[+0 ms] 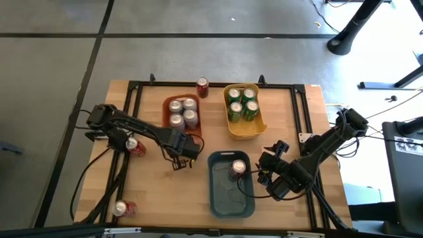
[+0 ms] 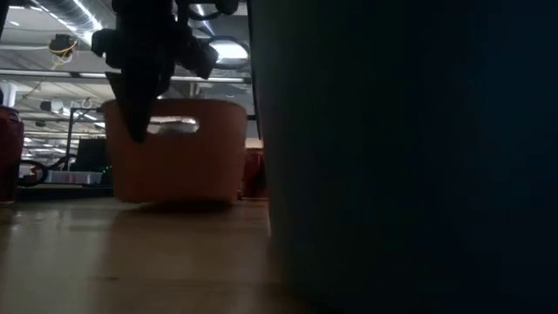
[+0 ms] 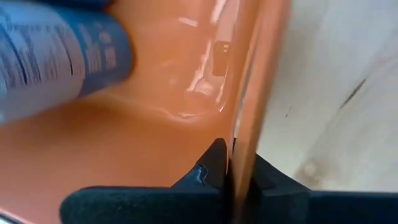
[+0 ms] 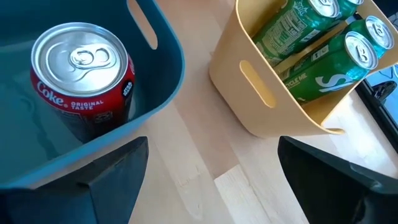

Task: Sort soda cans
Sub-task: Move the orange bin to the top left, then put the red soda can into the blue bin

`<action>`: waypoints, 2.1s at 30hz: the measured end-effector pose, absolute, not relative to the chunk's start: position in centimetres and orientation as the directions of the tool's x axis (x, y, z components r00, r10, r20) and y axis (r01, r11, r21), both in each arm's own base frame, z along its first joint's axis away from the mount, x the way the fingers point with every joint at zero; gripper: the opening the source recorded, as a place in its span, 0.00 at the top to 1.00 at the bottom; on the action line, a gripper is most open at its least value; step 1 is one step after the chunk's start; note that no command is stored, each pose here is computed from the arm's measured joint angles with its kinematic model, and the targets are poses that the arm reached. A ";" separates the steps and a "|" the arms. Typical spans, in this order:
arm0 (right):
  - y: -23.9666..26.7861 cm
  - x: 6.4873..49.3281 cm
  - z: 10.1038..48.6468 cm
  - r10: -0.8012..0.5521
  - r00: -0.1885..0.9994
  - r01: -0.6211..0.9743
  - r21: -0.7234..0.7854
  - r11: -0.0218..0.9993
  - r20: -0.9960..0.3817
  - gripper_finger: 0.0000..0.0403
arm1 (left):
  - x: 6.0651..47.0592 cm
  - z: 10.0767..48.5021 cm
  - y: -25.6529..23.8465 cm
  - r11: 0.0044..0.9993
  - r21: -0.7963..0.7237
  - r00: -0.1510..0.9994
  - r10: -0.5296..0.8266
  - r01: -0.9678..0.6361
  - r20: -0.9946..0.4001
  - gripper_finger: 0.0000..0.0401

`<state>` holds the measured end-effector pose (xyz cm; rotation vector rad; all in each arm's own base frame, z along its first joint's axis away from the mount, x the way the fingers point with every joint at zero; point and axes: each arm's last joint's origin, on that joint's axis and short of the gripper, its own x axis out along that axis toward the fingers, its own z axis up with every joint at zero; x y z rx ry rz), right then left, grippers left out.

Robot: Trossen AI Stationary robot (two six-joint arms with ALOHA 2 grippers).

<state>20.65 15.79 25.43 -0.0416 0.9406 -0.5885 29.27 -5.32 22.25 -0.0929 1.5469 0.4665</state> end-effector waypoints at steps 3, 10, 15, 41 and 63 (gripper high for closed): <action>15.8 20.7 25.4 -0.492 0.446 0.457 -0.282 0.843 -0.748 0.11 | 28.9 21.8 -4.9 0.900 0.255 -0.069 0.247 -0.354 -0.967 0.99; 15.8 20.7 25.4 -0.491 0.446 0.456 -0.282 0.844 -0.748 0.11 | 27.7 20.4 -3.5 0.894 0.313 -0.151 0.278 -0.321 -0.949 0.99; 15.8 20.7 25.4 -0.491 0.446 0.456 -0.282 0.844 -0.748 0.11 | 27.0 19.7 -2.6 0.902 0.358 -0.206 0.313 -0.240 -0.927 0.98; 15.8 20.7 25.4 -0.492 0.446 0.450 -0.287 0.845 -0.748 0.11 | 25.6 19.9 0.3 0.898 0.417 -0.395 0.336 -0.139 -0.855 0.64; 12.3 23.8 27.4 -0.628 0.457 0.421 -0.469 0.777 -0.630 0.11 | 25.8 29.6 -2.3 0.941 0.279 0.110 0.303 -0.192 -0.947 0.47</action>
